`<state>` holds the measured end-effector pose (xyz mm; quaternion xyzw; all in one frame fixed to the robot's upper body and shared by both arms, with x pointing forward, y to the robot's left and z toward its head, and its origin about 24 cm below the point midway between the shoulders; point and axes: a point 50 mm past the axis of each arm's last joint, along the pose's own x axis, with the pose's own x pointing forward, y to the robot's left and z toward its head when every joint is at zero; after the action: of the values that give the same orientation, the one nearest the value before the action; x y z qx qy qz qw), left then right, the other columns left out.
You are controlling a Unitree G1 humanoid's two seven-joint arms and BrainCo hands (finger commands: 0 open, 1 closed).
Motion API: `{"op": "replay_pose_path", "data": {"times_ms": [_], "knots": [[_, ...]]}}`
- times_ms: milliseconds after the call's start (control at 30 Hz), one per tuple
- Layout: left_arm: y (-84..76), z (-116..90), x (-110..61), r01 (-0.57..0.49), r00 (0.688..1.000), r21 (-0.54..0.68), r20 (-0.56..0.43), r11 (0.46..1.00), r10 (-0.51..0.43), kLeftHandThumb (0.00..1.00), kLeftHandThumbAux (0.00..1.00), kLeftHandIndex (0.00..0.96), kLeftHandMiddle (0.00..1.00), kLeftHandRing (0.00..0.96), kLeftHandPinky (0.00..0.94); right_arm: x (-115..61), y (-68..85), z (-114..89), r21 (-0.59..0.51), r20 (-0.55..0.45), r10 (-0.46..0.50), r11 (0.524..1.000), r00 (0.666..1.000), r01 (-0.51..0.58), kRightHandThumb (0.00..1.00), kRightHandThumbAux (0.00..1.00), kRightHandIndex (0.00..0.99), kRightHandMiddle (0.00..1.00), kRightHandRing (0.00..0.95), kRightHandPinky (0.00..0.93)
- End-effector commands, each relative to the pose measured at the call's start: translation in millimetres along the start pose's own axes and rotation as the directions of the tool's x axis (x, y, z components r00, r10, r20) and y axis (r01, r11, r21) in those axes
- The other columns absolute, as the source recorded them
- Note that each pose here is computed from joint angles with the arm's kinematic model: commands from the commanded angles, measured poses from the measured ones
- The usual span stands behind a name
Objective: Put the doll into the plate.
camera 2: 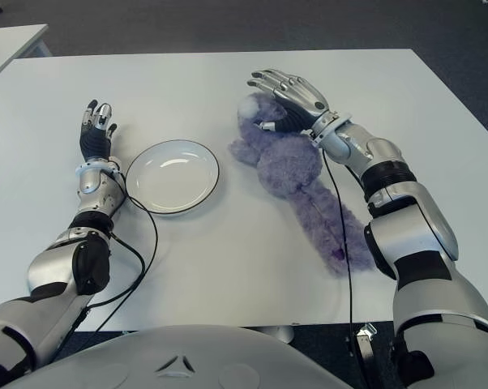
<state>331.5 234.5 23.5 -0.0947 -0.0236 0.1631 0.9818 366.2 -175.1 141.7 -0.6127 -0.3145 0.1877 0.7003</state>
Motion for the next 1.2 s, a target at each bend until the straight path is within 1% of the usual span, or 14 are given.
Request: {"op": "replay_pose_path", "data": {"times_ms": [33,233,333,433,500,567,800,867,900,1000,1033,1100,1133,1200], "knots": [[24.4,-113.3,-103.1,-0.133,0.879,0.032,-0.458,0.991,0.132,0.0,0.48,0.055,0.129,0.081,0.0,6.3,9.2,6.0,-0.042,0.012,0.075,0.996,0.997,-0.074,0.364,0.465,0.037,0.0,0.043,0.14],[23.8,-113.5,-103.1,-0.132,0.877,0.041,-0.46,0.99,0.136,0.0,0.483,0.053,0.128,0.079,0.0,8.4,11.1,7.1,-0.038,0.003,0.063,0.997,0.998,-0.063,0.38,0.498,0.034,0.0,0.041,0.12],[23.4,-113.5,-103.0,-0.134,0.878,0.039,-0.459,0.99,0.137,0.0,0.484,0.051,0.126,0.076,0.0,9.3,12.5,7.9,-0.019,-0.001,0.065,0.998,0.998,-0.065,0.41,0.518,0.028,0.0,0.036,0.1],[22.9,-113.6,-103.1,-0.131,0.878,0.042,-0.46,0.991,0.135,0.0,0.484,0.05,0.124,0.073,0.0,9.7,14.9,9.2,0.009,-0.002,0.078,0.997,0.997,-0.078,0.417,0.524,0.023,0.0,0.024,0.081],[22.8,-113.7,-103.1,-0.129,0.878,0.043,-0.46,0.991,0.134,0.0,0.486,0.048,0.119,0.069,0.0,9.6,17.6,10.8,0.028,0.001,0.093,0.995,0.996,-0.093,0.4,0.529,0.015,0.0,0.014,0.072],[22.4,-113.9,-103.3,-0.127,0.877,0.045,-0.462,0.991,0.133,0.0,0.488,0.046,0.115,0.064,0.0,7.6,23.3,14.0,0.062,0.011,0.119,0.991,0.993,-0.119,0.388,0.532,0.009,0.0,0.005,0.064],[21.9,-114.3,-103.6,-0.129,0.875,0.042,-0.465,0.991,0.134,0.0,0.493,0.047,0.11,0.059,0.0,-0.7,39.7,20.5,0.125,0.029,0.188,0.974,0.982,-0.191,0.371,0.534,0.007,0.0,0.018,0.107],[22.1,-114.3,-103.8,-0.129,0.876,0.039,-0.463,0.991,0.132,0.0,0.491,0.046,0.111,0.06,0.0,-5.5,45.8,21.4,0.14,0.029,0.213,0.967,0.977,-0.215,0.372,0.537,0.01,0.0,0.027,0.122],[22.1,-114.3,-103.9,-0.127,0.877,0.039,-0.462,0.991,0.131,0.0,0.489,0.046,0.112,0.062,0.0,-9.8,50.3,21.5,0.151,0.028,0.231,0.961,0.973,-0.232,0.377,0.529,0.022,0.01,0.049,0.151],[22.0,-114.4,-104.0,-0.128,0.877,0.036,-0.462,0.991,0.13,0.0,0.491,0.042,0.111,0.062,0.0,-23.2,63.4,22.1,0.185,0.024,0.28,0.942,0.96,-0.28,0.374,0.541,0.014,0.002,0.055,0.171],[21.9,-114.4,-104.0,-0.129,0.877,0.034,-0.463,0.991,0.13,0.0,0.494,0.043,0.11,0.062,0.0,-24.7,64.8,22.4,0.191,0.024,0.288,0.939,0.957,-0.287,0.374,0.543,0.016,0.009,0.075,0.214],[21.8,-114.5,-104.1,-0.131,0.876,0.032,-0.464,0.991,0.131,0.0,0.495,0.043,0.11,0.062,0.0,-24.8,65.0,23.0,0.197,0.027,0.296,0.935,0.955,-0.295,0.375,0.543,0.016,0.011,0.081,0.227],[21.7,-114.6,-104.1,-0.133,0.875,0.03,-0.465,0.991,0.132,0.0,0.496,0.043,0.11,0.062,0.0,-25.9,66.1,24.3,0.2,0.033,0.299,0.933,0.954,-0.299,0.375,0.544,0.018,0.015,0.095,0.257],[21.7,-114.7,-104.1,-0.136,0.875,0.029,-0.466,0.99,0.133,0.0,0.498,0.044,0.109,0.061,0.0,-27.4,67.5,25.9,0.205,0.039,0.303,0.93,0.952,-0.304,0.375,0.543,0.021,0.022,0.108,0.249]]}}
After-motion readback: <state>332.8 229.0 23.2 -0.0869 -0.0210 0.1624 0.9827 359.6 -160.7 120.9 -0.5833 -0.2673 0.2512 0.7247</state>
